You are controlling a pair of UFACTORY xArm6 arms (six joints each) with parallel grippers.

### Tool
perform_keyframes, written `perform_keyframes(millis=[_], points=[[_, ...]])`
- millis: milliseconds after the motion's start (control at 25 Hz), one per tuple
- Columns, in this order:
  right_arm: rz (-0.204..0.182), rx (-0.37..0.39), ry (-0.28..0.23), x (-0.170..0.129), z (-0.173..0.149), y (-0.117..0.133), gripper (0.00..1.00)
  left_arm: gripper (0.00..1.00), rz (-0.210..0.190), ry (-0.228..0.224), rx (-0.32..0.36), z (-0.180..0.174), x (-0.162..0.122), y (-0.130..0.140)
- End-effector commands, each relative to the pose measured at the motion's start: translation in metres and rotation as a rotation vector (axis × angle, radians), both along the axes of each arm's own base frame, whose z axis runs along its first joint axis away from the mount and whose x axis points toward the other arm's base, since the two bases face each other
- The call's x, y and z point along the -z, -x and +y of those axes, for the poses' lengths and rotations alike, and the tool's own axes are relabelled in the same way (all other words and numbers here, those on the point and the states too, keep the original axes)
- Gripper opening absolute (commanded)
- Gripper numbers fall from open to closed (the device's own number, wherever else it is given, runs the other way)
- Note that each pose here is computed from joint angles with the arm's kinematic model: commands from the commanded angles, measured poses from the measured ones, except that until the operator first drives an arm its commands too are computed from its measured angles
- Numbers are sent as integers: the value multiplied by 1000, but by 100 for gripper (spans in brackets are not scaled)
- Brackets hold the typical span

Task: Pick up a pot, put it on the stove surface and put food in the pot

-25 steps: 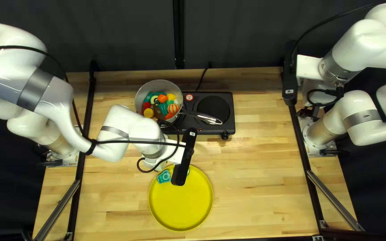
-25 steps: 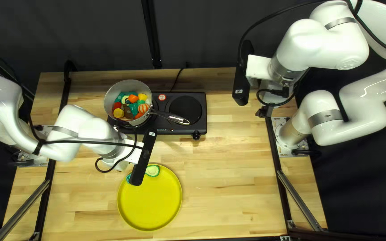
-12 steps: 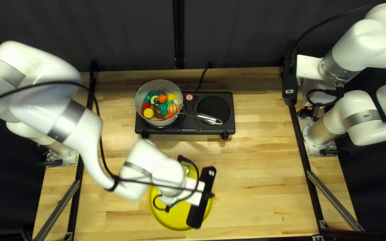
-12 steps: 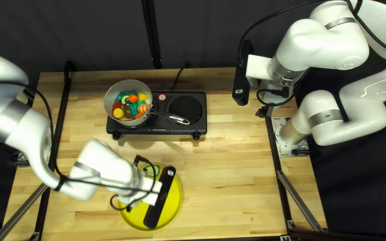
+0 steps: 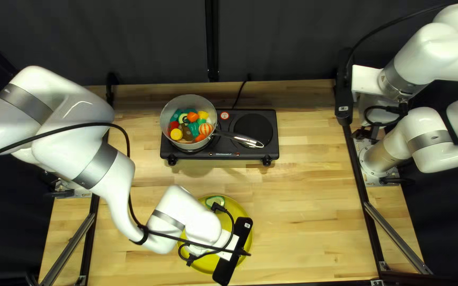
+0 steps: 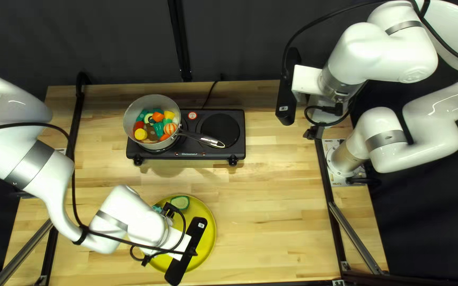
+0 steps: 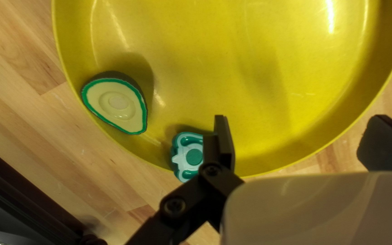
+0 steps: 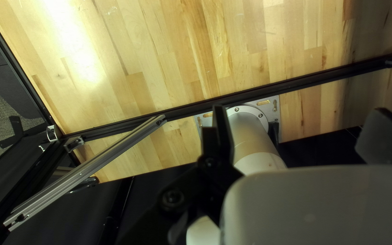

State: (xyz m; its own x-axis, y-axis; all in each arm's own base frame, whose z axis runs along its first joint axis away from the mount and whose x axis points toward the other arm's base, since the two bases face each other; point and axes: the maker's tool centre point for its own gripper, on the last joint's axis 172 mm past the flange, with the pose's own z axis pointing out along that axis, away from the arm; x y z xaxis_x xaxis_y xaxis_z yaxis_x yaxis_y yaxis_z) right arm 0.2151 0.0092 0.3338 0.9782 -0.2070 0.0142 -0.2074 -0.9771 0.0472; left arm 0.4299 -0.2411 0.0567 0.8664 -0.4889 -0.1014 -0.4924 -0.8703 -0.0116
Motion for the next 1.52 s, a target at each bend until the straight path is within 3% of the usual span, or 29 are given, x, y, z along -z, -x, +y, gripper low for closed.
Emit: perform_keyframes(millis=[40,680,1520], points=[[0,0,0,0,0,0,100,100,1,-19,13,7,8,5],[0,0,0,0,0,0,100,100,39,-103,111,37,36,17],[0,0,0,0,0,0,100,100,44,-151,180,62,43,21]])
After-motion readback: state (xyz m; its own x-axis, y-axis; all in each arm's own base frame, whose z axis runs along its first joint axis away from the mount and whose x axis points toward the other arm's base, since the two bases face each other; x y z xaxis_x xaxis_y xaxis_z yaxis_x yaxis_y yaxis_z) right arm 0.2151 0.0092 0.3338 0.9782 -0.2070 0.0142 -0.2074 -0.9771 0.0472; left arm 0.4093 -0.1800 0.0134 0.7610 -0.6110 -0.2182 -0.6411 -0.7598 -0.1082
